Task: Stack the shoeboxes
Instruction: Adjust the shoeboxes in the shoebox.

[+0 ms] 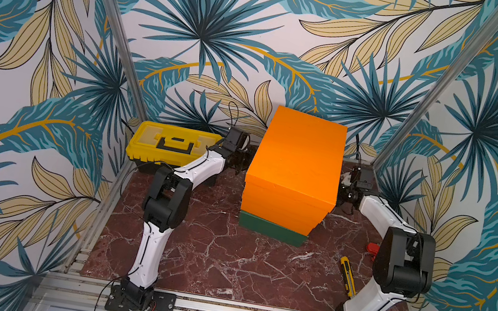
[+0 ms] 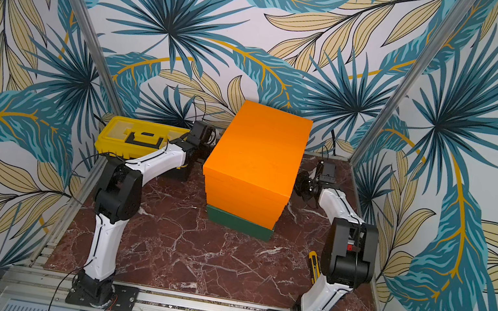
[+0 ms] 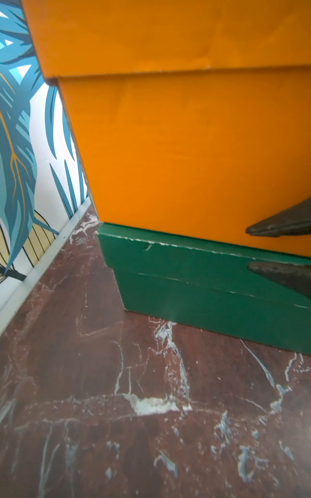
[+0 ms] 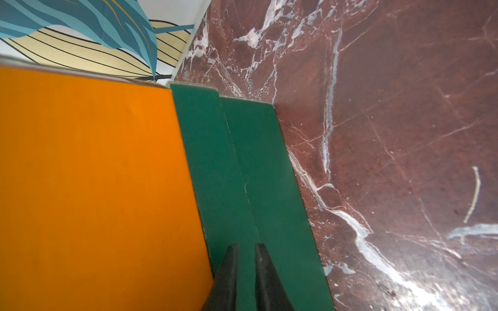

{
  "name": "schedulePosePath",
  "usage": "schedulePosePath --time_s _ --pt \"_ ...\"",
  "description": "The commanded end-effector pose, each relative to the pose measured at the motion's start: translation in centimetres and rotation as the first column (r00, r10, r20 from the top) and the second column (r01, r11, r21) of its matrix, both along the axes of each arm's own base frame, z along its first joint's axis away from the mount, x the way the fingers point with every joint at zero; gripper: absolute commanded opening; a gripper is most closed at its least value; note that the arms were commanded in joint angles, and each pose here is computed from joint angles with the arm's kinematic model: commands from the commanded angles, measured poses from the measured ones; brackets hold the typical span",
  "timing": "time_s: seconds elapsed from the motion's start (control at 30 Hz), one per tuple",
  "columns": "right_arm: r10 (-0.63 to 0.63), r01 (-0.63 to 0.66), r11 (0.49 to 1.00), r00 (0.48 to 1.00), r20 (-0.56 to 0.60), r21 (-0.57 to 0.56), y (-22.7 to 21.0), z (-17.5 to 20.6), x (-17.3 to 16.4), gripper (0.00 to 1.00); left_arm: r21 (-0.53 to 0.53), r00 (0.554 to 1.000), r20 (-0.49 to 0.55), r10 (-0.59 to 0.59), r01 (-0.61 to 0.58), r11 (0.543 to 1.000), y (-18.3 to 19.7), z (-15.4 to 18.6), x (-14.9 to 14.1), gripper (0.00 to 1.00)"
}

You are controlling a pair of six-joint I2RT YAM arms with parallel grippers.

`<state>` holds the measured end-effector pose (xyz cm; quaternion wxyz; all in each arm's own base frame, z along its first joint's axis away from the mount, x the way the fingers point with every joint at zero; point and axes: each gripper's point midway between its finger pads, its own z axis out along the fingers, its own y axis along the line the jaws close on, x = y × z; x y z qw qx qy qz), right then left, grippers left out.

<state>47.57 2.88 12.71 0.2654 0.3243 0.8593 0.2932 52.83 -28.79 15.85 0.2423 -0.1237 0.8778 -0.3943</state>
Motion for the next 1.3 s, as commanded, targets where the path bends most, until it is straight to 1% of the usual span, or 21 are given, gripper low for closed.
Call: schedulePosePath --time_s 0.0,0.13,0.27,0.33,0.43,0.57,0.7,0.9,1.0,1.2,1.27 --pt "0.011 -0.011 1.0 1.0 0.004 -0.025 -0.2 0.5 -1.2 0.16 0.007 0.998 0.052 0.023 -0.023 1.0 1.4 2.7 -0.8 0.2" --pt "0.018 -0.018 0.999 1.0 -0.01 -0.042 -0.2 0.3 -2.9 0.16 0.027 0.998 0.05 0.049 -0.05 0.998 3.2 3.1 -2.4 0.2" --pt "0.011 -0.01 0.998 1.0 0.007 -0.064 -0.5 1.0 -3.6 0.16 0.044 0.998 0.022 0.062 -0.063 0.997 4.1 2.6 -4.9 0.2" --pt "0.018 -0.018 0.997 1.0 0.004 -0.077 -0.6 1.5 -3.4 0.16 0.05 0.997 -0.004 0.072 -0.071 0.996 4.1 2.0 -6.3 0.2" --pt "0.025 -0.025 0.996 1.0 0.003 -0.081 -0.5 2.0 -2.9 0.16 0.059 0.998 -0.025 0.054 -0.053 0.997 3.2 1.3 -8.2 0.2" --pt "0.024 -0.023 0.997 1.0 0.016 -0.072 -0.5 2.5 -2.5 0.16 0.057 0.999 -0.031 0.035 -0.033 0.998 2.4 1.4 -9.4 0.2" --pt "0.036 -0.035 0.998 0.999 0.018 -0.052 -0.1 2.5 -1.9 0.16 0.062 0.999 -0.032 0.043 -0.041 0.997 2.6 1.3 -9.6 0.2" --pt "0.056 -0.056 0.998 0.998 0.01 -0.023 0.8 1.8 -1.5 0.17 0.058 0.999 -0.012 0.046 -0.045 0.997 2.5 2.1 -9.2 0.2" --pt "0.073 -0.073 0.997 0.997 0.001 -0.027 1.3 1.5 -2.2 0.16 0.06 0.999 0.005 0.052 -0.053 0.997 2.7 2.6 -8.8 0.2" --pt "0.083 -0.083 0.996 0.996 -0.029 -0.02 1.8 -0.4 -4.9 0.18 0.063 0.997 -0.005 0.075 -0.074 0.995 3.4 2.2 -8.3 0.2" --pt "0.086 -0.087 0.996 0.996 -0.035 -0.026 1.8 -0.7 -5.3 0.18 0.061 0.997 -0.009 0.075 -0.075 0.995 3.4 2.1 -8.3 0.2"
